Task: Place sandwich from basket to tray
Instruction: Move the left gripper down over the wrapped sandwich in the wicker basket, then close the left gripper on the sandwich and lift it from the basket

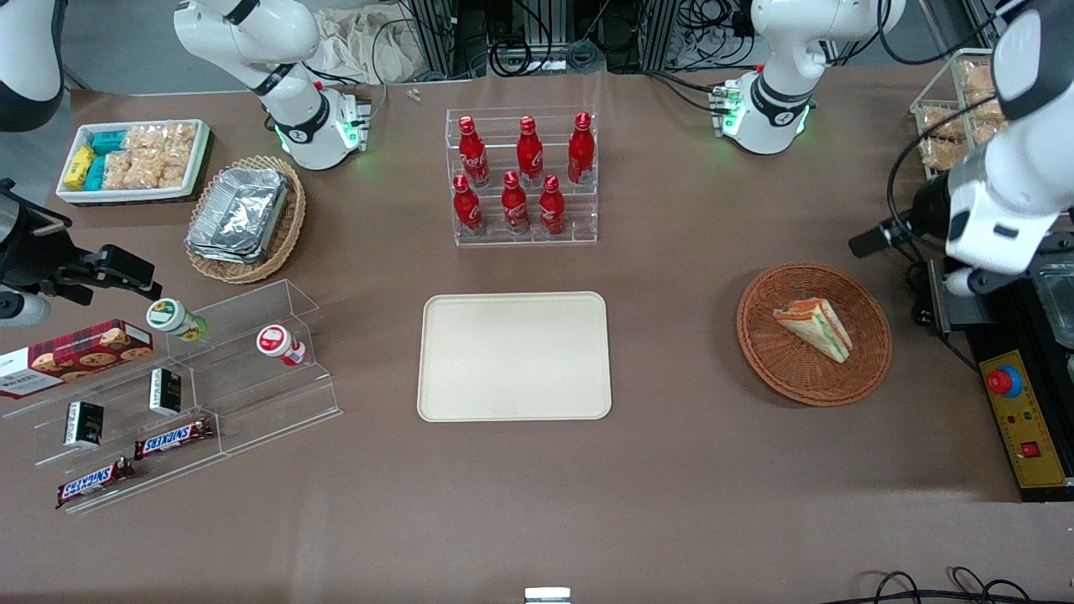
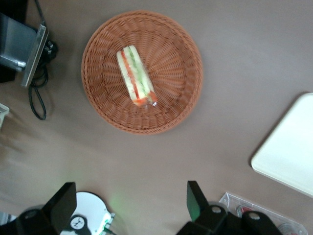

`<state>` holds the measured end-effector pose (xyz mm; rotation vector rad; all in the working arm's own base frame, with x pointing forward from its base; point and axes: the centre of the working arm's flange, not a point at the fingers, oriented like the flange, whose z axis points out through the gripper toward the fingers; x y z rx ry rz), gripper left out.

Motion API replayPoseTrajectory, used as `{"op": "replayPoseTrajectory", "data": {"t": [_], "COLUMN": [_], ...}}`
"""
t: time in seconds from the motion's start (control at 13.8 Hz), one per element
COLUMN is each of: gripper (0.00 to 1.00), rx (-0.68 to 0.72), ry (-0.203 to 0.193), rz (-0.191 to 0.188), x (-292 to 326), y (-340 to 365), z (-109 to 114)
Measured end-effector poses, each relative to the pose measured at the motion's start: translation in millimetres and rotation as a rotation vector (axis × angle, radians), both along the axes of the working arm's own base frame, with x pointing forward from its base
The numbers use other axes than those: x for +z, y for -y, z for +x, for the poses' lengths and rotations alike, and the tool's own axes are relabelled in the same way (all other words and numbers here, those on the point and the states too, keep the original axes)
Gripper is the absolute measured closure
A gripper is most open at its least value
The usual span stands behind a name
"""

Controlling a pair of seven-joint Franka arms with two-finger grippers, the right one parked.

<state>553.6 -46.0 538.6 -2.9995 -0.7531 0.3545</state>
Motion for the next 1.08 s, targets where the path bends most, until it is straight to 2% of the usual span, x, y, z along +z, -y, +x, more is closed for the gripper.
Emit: {"op": "replayPoseTrajectory", "data": {"t": [0.07,0.14,0.29,0.58,0.72,0.94,1.08], "gripper": [0.0,0.0,0.0,0.0,0.0,0.0,0.0], "rx": [0.053,0.102,0.189,0.363,0.416,0.435,0.44], "ry": [-0.016,-0.01,0.021,0.093,0.085,0.052,0.048], "rz": [0.012,0.022,0.036,0.062,0.075,0.09,0.096], "x": [-26.7,-55.5,-110.2,-196.0,-222.2,-250.4,-268.8], "y": [-4.7,-10.4,-28.5,-43.9,-43.3,-42.8,-43.1], "z": [7.3,12.9,11.7,-10.3,-17.8,-18.3,-16.5]}}
